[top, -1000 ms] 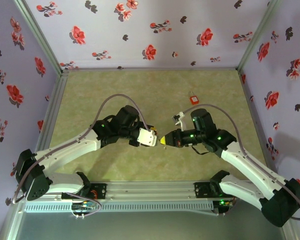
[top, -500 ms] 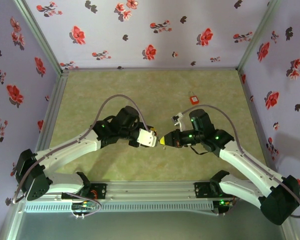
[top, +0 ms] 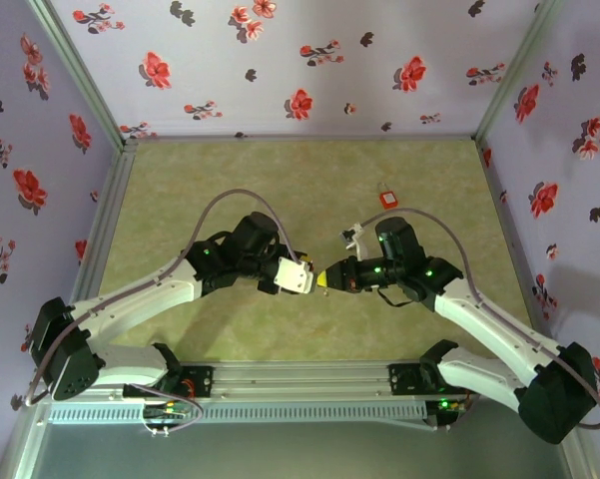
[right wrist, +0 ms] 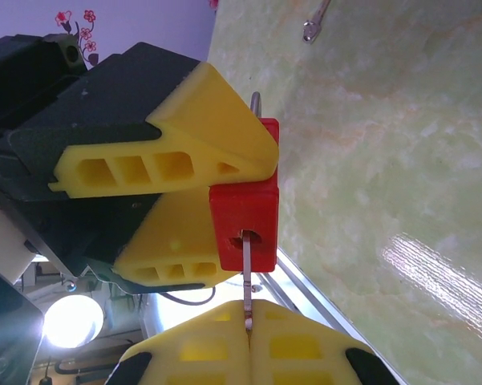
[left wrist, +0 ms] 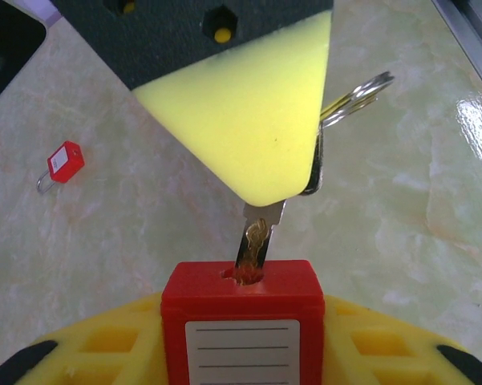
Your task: Unlock with the key
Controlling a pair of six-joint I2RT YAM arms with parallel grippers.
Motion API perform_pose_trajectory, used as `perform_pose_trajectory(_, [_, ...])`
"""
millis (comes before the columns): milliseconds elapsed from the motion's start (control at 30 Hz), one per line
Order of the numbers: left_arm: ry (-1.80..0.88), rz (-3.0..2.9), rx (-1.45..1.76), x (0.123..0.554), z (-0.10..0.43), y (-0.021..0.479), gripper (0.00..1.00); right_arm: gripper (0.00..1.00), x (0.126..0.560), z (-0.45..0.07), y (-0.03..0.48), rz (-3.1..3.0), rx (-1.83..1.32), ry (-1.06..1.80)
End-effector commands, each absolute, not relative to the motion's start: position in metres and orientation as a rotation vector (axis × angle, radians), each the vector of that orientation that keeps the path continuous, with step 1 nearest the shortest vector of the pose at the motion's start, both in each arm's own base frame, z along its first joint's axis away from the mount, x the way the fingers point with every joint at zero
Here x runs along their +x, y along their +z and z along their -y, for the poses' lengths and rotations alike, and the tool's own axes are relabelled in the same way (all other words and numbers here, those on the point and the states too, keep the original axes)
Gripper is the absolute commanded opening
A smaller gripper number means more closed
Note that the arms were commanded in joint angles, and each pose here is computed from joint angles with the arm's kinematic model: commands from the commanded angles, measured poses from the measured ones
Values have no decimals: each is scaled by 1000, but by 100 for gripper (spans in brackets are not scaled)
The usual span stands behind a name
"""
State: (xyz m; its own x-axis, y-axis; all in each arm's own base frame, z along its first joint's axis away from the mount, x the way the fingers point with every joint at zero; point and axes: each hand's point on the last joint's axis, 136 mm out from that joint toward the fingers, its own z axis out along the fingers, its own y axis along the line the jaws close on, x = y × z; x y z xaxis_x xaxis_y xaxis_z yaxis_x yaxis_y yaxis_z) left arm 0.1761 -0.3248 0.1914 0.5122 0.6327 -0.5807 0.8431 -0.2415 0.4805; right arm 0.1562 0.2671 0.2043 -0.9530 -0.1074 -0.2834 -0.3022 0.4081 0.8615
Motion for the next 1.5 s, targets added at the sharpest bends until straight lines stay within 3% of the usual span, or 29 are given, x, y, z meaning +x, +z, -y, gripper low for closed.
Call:
perform_pose_trajectory(0, [-359,-1138,1963,168,333,201,7,0,156,-269,196,-2508,-346,1577])
perform_pose_trajectory(300, [-288,-1045,2009,160,345,198,0,0,161,-267,192,-2563,-408,1468])
perform_pose_trajectory(600, [-394,-1013,1875,150,362,229,0,0,171,-276,196,-2519,-406,1516])
perform_pose_trajectory(833, [-279,-983,1603,172,372,246,0,0,196,-281,215,-2429,-105,1690])
perform_pose_trajectory(1000, [-330,-968,1567,164,379,251,0,0,202,-279,214,-2460,29,1717])
perform_pose_trajectory(1467, [-711,-1105,1791,123,382,254,0,0,181,-255,185,-2517,-444,1311])
